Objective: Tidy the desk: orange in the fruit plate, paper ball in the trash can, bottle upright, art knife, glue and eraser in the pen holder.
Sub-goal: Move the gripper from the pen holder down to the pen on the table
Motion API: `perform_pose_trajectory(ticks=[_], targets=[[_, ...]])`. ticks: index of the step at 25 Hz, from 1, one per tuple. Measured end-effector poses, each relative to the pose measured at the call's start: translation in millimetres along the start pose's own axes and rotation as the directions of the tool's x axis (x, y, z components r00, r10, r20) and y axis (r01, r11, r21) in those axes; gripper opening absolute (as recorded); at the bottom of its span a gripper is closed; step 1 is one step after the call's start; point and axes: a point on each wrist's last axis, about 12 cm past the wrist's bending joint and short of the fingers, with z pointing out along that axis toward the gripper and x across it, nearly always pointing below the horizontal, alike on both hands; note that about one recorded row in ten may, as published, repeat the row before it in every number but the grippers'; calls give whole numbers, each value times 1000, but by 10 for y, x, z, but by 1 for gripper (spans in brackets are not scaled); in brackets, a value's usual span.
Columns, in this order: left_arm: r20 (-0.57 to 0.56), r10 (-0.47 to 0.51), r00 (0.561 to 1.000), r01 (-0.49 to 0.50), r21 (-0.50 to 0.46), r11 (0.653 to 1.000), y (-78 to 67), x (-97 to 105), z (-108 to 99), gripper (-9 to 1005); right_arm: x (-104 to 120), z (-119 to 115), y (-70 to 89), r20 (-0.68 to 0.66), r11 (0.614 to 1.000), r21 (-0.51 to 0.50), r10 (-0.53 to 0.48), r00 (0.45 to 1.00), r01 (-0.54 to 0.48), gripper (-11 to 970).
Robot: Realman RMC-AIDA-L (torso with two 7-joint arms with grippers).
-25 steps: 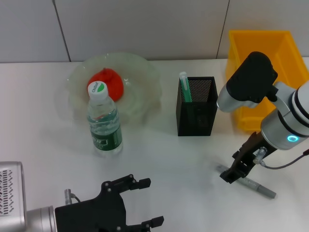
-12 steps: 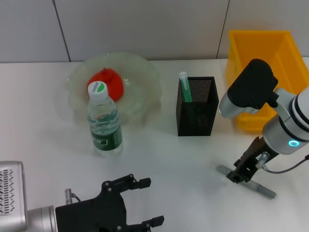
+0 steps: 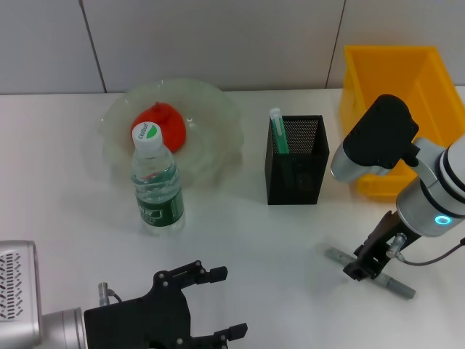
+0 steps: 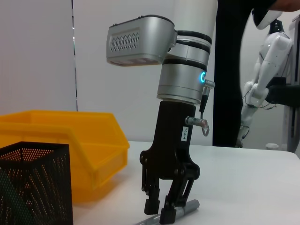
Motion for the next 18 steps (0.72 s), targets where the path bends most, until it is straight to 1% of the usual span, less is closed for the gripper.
perform_pose_trajectory(ticks=[16, 18], targets=[[0, 3, 1000, -3, 0, 1000, 5, -3, 3, 805, 52, 46, -4, -29, 1000, -4, 5, 1000, -5, 334], [0, 4, 1000, -4, 0, 1000, 4, -2, 2, 804, 59, 56, -5, -33, 1000, -6, 7, 999, -7, 310]])
